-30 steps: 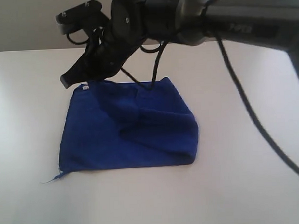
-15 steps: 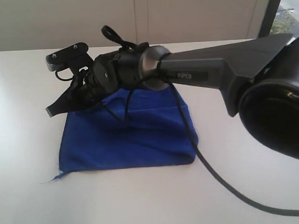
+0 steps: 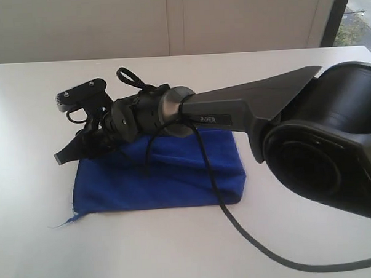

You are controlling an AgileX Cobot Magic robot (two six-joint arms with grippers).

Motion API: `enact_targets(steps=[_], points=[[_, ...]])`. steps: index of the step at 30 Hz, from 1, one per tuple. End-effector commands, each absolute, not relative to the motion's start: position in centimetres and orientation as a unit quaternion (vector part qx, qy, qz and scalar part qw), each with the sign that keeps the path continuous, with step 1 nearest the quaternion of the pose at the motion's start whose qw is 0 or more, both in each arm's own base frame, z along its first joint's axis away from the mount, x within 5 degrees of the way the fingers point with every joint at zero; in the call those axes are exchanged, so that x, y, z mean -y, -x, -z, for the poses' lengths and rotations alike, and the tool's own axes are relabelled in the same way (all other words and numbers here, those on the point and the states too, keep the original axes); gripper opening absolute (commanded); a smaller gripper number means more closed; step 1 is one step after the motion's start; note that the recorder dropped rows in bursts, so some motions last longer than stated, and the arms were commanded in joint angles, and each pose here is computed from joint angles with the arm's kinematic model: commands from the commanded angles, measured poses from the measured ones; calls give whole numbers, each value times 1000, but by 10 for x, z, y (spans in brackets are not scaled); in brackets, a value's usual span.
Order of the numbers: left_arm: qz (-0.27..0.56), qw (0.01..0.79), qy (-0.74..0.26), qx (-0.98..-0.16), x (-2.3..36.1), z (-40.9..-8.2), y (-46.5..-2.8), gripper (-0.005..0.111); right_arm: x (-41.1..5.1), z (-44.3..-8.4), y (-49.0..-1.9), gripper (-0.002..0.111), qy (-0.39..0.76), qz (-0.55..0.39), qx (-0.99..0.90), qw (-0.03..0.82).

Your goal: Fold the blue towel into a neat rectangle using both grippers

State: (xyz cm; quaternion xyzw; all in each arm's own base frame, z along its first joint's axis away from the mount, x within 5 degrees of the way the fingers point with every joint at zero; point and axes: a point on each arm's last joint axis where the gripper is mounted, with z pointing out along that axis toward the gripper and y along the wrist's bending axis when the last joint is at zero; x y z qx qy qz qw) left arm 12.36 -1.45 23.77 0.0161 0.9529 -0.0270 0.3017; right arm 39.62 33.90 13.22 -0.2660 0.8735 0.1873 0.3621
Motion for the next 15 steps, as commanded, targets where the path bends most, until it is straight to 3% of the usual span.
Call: enact_targets(steps=[1, 4, 15], points=[[28, 306, -12, -951, 14, -240, -123, 0, -340, -143, -399, 40, 254, -198, -868, 378], [28, 306, -12, -951, 14, -240, -123, 0, -343, -160, -400, 47, 256, -205, -863, 385], [28, 306, -12, -951, 14, -240, -123, 0, -332, -203, -402, 46, 265, -207, -869, 363]])
